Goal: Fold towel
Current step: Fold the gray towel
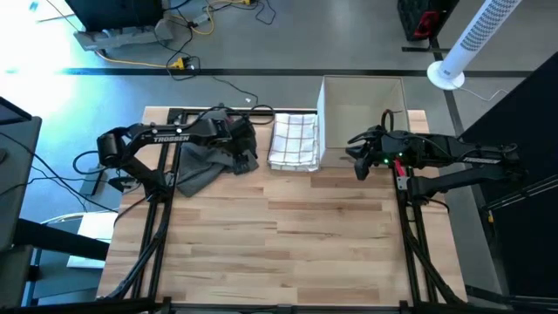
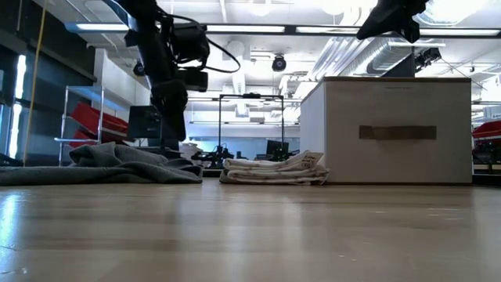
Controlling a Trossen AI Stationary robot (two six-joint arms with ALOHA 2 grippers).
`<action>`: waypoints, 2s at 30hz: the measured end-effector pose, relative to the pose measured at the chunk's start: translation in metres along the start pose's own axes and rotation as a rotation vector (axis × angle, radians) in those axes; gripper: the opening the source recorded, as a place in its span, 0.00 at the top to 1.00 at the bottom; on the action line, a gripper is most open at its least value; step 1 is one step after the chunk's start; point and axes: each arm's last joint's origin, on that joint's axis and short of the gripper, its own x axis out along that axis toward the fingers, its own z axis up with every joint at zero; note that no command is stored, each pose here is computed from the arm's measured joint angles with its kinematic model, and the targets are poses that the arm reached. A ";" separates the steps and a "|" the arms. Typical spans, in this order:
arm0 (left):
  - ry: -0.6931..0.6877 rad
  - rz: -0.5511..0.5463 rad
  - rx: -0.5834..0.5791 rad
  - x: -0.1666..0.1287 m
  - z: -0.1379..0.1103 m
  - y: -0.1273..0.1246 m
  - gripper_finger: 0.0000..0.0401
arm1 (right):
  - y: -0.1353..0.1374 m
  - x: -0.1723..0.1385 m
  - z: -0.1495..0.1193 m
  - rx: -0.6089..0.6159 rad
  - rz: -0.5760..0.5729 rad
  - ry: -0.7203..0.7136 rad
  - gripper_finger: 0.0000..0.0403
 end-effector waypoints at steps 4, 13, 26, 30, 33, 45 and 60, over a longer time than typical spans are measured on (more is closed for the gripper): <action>0.076 0.116 -0.022 0.013 -0.008 0.011 0.51 | -0.001 0.000 0.000 0.000 -0.017 -0.010 1.00; 0.287 0.196 -0.310 0.056 -0.053 0.032 0.51 | 0.000 0.000 0.000 0.007 -0.017 -0.010 1.00; 0.339 0.220 -0.468 0.072 -0.058 0.014 0.97 | 0.000 0.000 0.000 0.001 -0.017 -0.010 1.00; 0.351 0.224 -0.506 0.069 -0.057 -0.007 0.97 | 0.000 0.000 0.000 -0.001 -0.017 -0.009 1.00; 0.367 0.178 -0.506 0.065 -0.056 -0.031 0.99 | 0.000 0.000 0.000 -0.024 -0.013 -0.007 1.00; 0.244 -0.180 -0.536 0.034 -0.032 -0.155 1.00 | 0.000 0.000 0.000 -0.137 0.015 0.008 1.00; 0.059 -0.397 -0.425 0.058 0.048 -0.242 1.00 | 0.001 0.000 0.000 -0.255 0.024 0.010 1.00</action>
